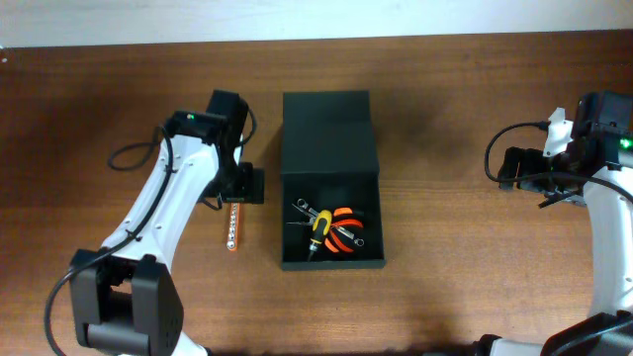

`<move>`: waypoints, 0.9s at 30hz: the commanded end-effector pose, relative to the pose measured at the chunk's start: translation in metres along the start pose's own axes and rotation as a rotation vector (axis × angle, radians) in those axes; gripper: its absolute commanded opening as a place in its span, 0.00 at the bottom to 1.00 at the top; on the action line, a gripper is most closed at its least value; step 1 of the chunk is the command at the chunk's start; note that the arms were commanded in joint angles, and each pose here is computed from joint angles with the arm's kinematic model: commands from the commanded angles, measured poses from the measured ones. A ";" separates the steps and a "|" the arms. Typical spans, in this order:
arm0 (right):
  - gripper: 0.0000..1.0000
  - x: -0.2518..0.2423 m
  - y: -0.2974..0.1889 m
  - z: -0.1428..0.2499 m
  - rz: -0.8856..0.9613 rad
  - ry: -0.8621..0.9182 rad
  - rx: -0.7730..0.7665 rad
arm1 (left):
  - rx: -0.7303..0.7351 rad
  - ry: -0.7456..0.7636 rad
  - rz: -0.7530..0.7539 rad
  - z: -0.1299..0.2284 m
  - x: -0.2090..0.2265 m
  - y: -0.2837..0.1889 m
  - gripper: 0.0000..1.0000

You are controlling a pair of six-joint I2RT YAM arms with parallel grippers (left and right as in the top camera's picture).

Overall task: Pack container
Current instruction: 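Lower the left gripper and close it on the orange bit strip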

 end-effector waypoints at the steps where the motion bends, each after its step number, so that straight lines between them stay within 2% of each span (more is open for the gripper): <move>1: 0.99 0.000 -0.001 0.001 -0.008 0.006 -0.002 | 0.027 -0.015 0.082 0.009 -0.003 0.021 0.99; 5: 0.99 0.000 -0.001 0.001 -0.008 0.006 -0.002 | 0.030 -0.058 0.142 0.016 0.003 0.043 0.99; 8: 0.99 0.000 -0.001 0.001 -0.008 0.006 -0.002 | 0.028 -0.026 0.143 0.020 0.010 0.053 0.99; 14: 0.99 0.000 -0.001 0.001 -0.008 0.006 -0.002 | 0.044 -0.001 0.069 0.026 0.021 0.062 0.99; 19: 0.99 0.000 -0.001 0.001 -0.008 0.006 -0.002 | 0.046 -0.057 0.011 0.025 0.023 0.062 0.99; 27: 0.99 0.000 -0.001 0.001 -0.008 0.006 -0.002 | -0.006 -0.040 0.020 0.014 0.016 0.061 0.99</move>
Point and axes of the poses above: each gripper's point midway between its finger pads, its own y axis out along the fingers, its own x axis along the line the jaws close on, z = x × y, the point moved 3 cm from there along -y, back along the fingers, and after that the axes turned 12 degrees about y, right-handed, at the moved point
